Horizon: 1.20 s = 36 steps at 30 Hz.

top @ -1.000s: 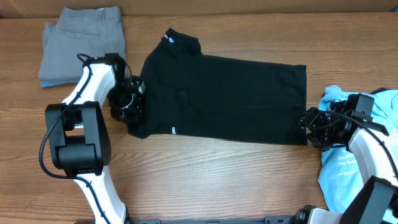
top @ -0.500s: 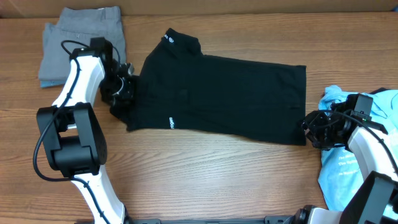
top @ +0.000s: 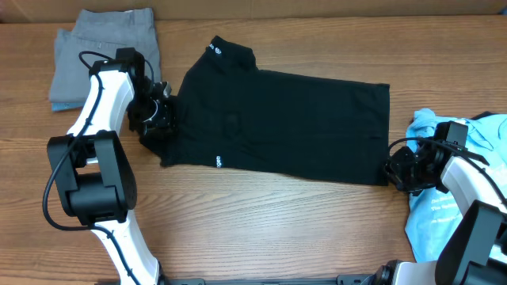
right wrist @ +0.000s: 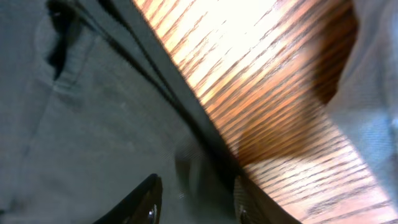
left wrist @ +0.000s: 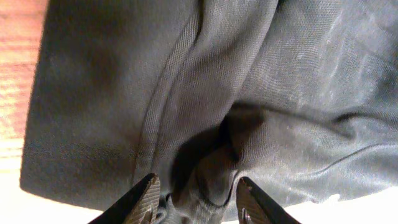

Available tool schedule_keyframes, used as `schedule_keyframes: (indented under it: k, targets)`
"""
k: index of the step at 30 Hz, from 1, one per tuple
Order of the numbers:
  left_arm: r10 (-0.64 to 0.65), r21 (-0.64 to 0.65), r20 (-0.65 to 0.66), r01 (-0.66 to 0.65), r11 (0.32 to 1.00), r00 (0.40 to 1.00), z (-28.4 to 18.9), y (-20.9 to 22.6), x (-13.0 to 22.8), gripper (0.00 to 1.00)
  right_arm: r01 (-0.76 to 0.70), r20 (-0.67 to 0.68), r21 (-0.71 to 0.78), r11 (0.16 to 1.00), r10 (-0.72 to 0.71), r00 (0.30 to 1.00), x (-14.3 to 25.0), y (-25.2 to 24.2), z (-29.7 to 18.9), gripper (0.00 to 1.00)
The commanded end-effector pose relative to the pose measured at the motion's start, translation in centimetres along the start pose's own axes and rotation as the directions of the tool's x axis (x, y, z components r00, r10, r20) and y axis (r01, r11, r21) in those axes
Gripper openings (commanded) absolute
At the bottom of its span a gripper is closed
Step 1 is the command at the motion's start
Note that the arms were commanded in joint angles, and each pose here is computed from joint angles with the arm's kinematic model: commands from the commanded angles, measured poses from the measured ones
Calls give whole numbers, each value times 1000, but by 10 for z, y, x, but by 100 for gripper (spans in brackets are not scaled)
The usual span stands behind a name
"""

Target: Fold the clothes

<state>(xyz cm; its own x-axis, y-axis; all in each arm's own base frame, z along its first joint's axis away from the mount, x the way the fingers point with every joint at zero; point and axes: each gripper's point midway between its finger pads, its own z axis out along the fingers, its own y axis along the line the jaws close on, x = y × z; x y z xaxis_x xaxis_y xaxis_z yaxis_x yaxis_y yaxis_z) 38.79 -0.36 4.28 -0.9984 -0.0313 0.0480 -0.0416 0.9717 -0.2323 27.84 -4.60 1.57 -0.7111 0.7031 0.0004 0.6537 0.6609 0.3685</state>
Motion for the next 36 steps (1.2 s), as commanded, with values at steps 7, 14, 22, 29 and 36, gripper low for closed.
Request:
schedule_keyframes:
  k: [7,14,22,29,36]
  targets:
    - [14,3,-68,-14,1000,998,-3,-4,15,45,-6,14,83,997,5,1000,0,-16,2,46]
    - [20,6,-113,-19,1000,993,2,-6,27,41,-10,14,82,997,9,1000,1,-18,3,10]
    - [12,12,-200,-9,1000,980,16,-4,53,43,-52,32,74,996,49,998,-4,-21,1,4]
    - [24,-37,-160,-30,999,987,19,6,43,14,-63,36,74,995,60,998,-6,-23,0,4]
    - [27,-119,-140,-44,992,990,19,21,36,4,-77,47,72,994,73,996,-9,-26,-1,4]
